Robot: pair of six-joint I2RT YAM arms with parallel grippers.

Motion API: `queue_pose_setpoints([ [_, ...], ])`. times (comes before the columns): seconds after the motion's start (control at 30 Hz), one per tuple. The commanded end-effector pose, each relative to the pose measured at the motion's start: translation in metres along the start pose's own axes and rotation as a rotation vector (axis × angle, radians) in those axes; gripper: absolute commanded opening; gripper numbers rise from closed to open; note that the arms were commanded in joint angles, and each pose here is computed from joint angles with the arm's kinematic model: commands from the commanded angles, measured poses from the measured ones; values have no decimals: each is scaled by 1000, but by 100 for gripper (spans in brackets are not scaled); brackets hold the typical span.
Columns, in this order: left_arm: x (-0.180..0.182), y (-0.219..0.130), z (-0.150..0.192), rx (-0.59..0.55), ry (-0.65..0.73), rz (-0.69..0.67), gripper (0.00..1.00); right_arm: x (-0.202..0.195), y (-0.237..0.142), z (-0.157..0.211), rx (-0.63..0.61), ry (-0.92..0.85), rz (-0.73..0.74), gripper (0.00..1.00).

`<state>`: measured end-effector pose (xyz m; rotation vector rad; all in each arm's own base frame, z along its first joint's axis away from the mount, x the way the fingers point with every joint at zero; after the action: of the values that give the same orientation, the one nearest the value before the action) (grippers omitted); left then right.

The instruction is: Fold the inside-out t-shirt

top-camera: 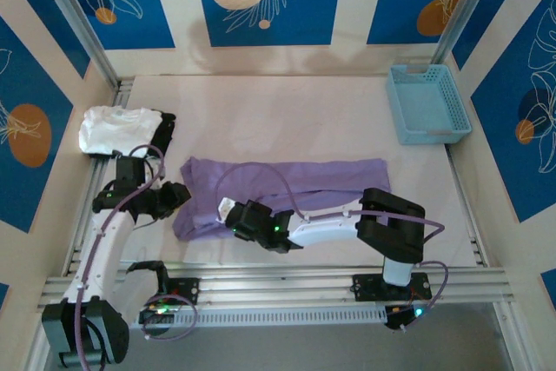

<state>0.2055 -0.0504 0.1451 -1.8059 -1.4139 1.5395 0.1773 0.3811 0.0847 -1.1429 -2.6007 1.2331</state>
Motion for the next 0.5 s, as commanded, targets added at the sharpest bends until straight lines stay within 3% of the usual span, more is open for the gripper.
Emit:
queue_pose_setpoints([
  [0.0,11,-3,1,-24,-5,-88,48,0,-10,7,51,10,-68,27],
  [0.1,13,-5,-9,-100,13,-108,57,-2,-20,1,48,46,-125,38],
  [0.27,17,1,-33,-212,73,-148,69,-14,-37,-21,-18,211,-274,44],
  [0.37,18,18,-47,-230,115,-169,75,-26,-25,-27,-16,366,-349,42],
  [0.47,20,43,-54,-190,153,-203,80,-30,-2,-17,45,439,-333,32],
])
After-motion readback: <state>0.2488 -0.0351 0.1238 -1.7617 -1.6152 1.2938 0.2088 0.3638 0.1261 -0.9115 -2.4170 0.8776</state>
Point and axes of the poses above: each hand's point on the last joint's axis, 136 mm out from that joint toward the fingers, its own y axis out along the fingers, its own x axis along the line the jaws close on, z = x × y, the point moved 3 cm from there along -y, back along the fingers, and after that the axes turned 14 degrees about y, right-handed, at the moved point
